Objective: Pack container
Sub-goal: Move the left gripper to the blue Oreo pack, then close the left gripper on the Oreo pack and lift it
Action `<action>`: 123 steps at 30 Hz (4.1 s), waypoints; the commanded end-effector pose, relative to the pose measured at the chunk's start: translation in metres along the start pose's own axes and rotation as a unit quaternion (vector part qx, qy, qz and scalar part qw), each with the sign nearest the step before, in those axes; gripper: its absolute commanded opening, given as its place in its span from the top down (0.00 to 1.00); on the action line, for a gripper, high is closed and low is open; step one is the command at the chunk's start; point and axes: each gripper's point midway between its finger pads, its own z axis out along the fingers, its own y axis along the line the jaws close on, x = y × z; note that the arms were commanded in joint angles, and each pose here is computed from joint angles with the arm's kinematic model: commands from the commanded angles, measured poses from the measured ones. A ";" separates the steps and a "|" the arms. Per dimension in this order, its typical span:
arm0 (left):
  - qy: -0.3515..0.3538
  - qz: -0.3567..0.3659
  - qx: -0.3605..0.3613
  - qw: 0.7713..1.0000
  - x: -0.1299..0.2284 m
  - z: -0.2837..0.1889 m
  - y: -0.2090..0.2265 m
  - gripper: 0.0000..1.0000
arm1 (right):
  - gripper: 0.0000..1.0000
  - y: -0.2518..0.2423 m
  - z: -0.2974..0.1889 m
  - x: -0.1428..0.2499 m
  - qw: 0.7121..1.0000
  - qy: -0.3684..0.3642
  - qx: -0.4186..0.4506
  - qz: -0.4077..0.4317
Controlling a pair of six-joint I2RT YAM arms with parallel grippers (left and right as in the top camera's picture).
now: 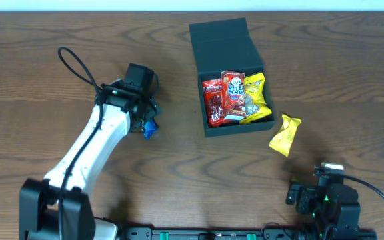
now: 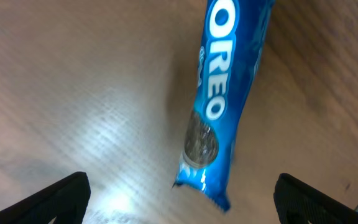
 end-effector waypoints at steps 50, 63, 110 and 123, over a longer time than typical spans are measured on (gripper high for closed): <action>0.014 0.072 0.007 0.997 -0.017 0.093 -0.020 0.12 | 0.01 -0.002 0.001 0.002 1.000 0.002 0.003 0.000; 0.010 0.071 0.011 0.997 -0.019 0.093 -0.022 0.35 | 0.01 -0.002 0.001 0.002 1.000 0.002 0.003 0.000; -0.002 0.074 0.008 0.997 -0.018 0.101 -0.018 0.59 | 0.01 -0.002 0.001 0.002 1.000 0.002 0.003 0.000; -0.001 0.074 0.008 0.997 -0.017 0.101 -0.018 0.66 | 0.01 -0.002 0.001 0.002 1.000 0.002 0.003 0.000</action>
